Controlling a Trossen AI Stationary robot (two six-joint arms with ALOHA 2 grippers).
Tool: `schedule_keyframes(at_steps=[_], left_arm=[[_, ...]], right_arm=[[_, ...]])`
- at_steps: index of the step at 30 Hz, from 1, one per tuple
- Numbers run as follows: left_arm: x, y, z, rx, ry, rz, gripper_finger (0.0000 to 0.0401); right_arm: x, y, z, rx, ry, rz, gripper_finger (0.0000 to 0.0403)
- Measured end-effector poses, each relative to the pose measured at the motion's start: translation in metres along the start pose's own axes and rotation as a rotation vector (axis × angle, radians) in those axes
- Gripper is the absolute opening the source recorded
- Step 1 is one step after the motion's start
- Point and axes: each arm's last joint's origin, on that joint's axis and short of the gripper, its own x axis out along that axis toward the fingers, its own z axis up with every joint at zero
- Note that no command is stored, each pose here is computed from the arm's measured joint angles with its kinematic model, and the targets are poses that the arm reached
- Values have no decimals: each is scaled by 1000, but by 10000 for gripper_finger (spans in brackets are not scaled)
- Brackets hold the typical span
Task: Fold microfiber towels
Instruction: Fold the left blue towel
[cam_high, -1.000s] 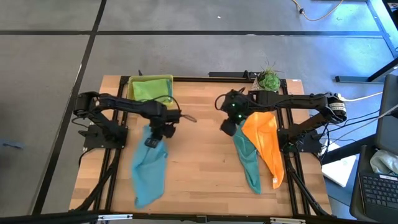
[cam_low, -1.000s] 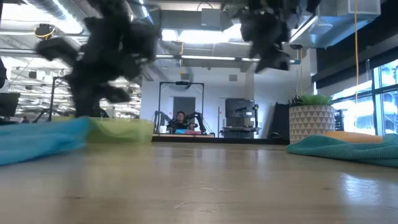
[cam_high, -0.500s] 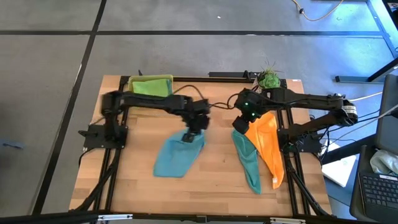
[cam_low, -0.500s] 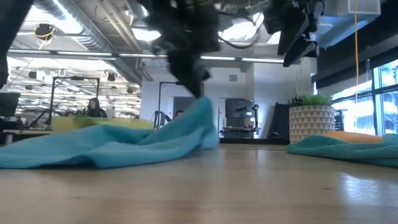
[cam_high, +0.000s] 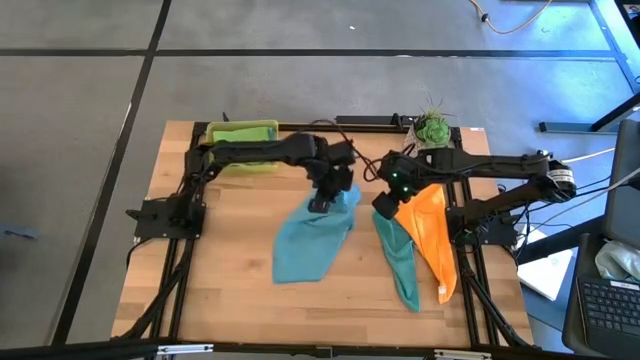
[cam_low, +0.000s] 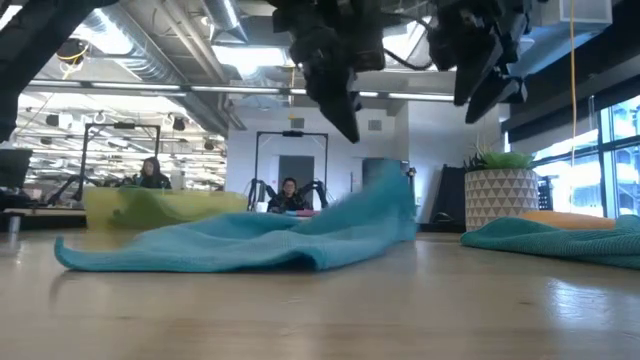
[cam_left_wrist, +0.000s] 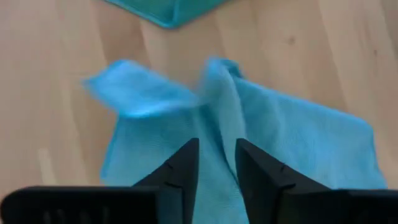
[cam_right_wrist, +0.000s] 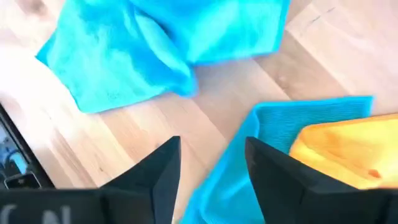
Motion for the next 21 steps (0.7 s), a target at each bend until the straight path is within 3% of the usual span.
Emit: schedule_keyframes(at_steps=[8,15,21], left_arm=[[-13,17,-25,-105,121,-61,120],[0,34,-67,-239,261,-162,121],[-3,32,-92,-317,308,-200,114]], right_arm=[[28,-2,0,90,-67,134,181],[61,-13,-8,202,-120,213,181],[75,-26,-4,305,-153,170,188]])
